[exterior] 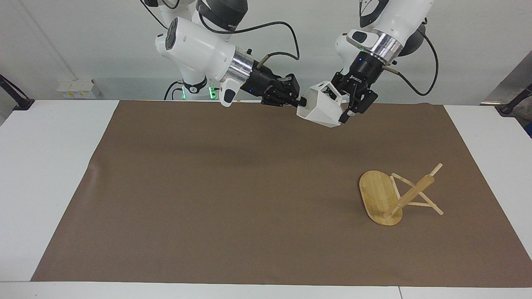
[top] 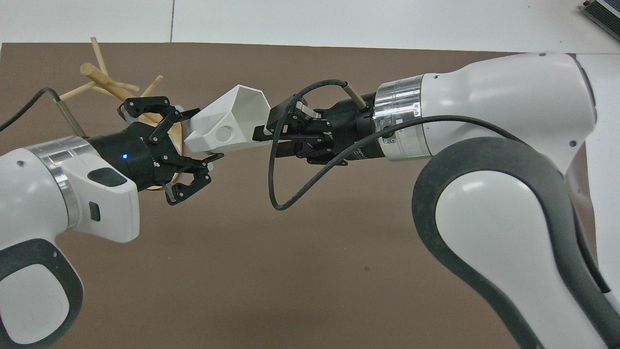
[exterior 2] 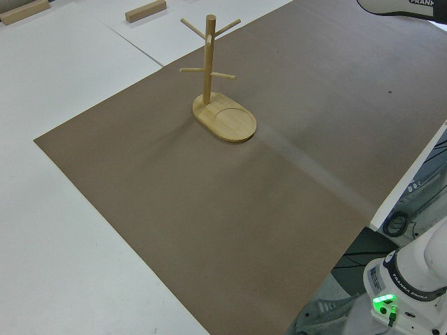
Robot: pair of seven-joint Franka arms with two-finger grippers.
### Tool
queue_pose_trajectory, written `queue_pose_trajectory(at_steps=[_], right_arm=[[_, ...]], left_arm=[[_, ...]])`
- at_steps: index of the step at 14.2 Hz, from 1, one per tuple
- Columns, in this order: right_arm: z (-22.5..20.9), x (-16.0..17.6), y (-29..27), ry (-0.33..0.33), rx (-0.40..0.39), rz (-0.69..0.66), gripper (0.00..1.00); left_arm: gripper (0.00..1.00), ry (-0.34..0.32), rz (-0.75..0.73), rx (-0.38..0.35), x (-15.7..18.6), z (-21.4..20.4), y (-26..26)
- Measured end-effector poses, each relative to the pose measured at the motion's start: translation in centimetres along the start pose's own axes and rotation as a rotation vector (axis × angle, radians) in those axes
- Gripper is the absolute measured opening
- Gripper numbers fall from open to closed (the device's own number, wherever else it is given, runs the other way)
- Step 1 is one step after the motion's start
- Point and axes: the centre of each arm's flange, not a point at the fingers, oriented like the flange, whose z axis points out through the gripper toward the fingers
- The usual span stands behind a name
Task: Hang cup on rack
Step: 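Open the right gripper and withdraw it while the left gripper lifts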
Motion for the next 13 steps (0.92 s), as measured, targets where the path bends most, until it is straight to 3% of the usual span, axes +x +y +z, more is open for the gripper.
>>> queue_pose_trajectory(at_steps=[5,8,11,13], right_arm=[[0.0,0.0,0.0,0.003,0.001,-0.001,0.66],[-0.3,0.3,0.2,0.015,-0.015,-0.059,0.99],[-2.0,1.6,1.1,0.065,-0.063,-0.107,1.0],[-4.8,3.3,2.6,0.139,-0.154,-0.132,1.0]], left_arm=[[0.71,-0.003,-0.056,-0.004,-0.2,-0.3,-0.2],[0.71,-0.022,-0.153,-0.012,-1.3,-1.0,-0.9],[0.71,-0.032,-0.226,-0.008,-2.2,-1.4,-1.6],[0.71,-0.048,-0.307,-0.003,-3.0,-1.6,-2.1]])
